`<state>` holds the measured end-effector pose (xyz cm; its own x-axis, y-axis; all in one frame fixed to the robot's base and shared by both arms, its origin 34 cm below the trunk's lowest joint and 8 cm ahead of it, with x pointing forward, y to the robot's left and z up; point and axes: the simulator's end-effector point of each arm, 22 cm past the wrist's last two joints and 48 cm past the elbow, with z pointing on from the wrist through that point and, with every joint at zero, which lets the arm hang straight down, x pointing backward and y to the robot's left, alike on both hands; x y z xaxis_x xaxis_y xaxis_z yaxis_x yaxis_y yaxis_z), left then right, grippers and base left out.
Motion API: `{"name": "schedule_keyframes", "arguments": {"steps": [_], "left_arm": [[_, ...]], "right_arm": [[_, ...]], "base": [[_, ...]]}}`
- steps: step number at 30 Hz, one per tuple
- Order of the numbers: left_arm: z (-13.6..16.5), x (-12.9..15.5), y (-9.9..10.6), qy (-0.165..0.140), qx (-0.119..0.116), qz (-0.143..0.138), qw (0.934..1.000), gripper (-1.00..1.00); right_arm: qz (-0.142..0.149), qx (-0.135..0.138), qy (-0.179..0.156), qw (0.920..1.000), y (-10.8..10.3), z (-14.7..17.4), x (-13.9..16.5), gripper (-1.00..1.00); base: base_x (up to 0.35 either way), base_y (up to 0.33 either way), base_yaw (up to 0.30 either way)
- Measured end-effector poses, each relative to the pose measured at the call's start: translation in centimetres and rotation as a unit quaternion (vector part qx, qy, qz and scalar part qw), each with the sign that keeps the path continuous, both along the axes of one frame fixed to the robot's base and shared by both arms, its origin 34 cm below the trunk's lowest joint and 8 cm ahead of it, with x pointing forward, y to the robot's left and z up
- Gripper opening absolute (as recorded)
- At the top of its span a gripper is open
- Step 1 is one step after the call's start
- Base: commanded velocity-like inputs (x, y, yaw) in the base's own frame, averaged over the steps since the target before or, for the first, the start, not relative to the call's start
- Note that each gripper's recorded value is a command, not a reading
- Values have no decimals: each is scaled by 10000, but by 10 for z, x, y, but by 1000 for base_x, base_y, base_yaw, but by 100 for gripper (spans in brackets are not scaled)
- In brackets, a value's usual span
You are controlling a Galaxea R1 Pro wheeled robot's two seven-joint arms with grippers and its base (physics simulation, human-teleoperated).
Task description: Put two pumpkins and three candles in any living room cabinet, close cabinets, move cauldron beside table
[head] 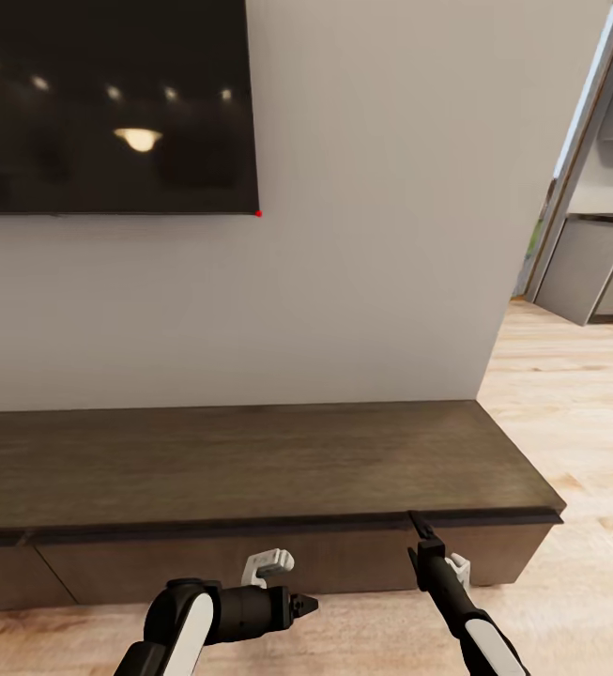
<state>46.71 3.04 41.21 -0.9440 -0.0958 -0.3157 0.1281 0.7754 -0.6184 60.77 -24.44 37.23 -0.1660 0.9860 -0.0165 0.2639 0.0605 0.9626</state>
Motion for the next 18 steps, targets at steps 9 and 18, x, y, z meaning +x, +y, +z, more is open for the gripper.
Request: {"name": "schedule_keyframes", "arguments": {"steps": [9,18], "left_arm": [[0,0,0,-4,0,-5,10000,100],[0,0,0,-3,0,-5,10000,100]], "right_arm": [[1,1,0,10000,0,0,0,100],[14,-54,32,10000,0,-2,-1,-100]], "base": [[26,0,0],[0,0,0]]}}
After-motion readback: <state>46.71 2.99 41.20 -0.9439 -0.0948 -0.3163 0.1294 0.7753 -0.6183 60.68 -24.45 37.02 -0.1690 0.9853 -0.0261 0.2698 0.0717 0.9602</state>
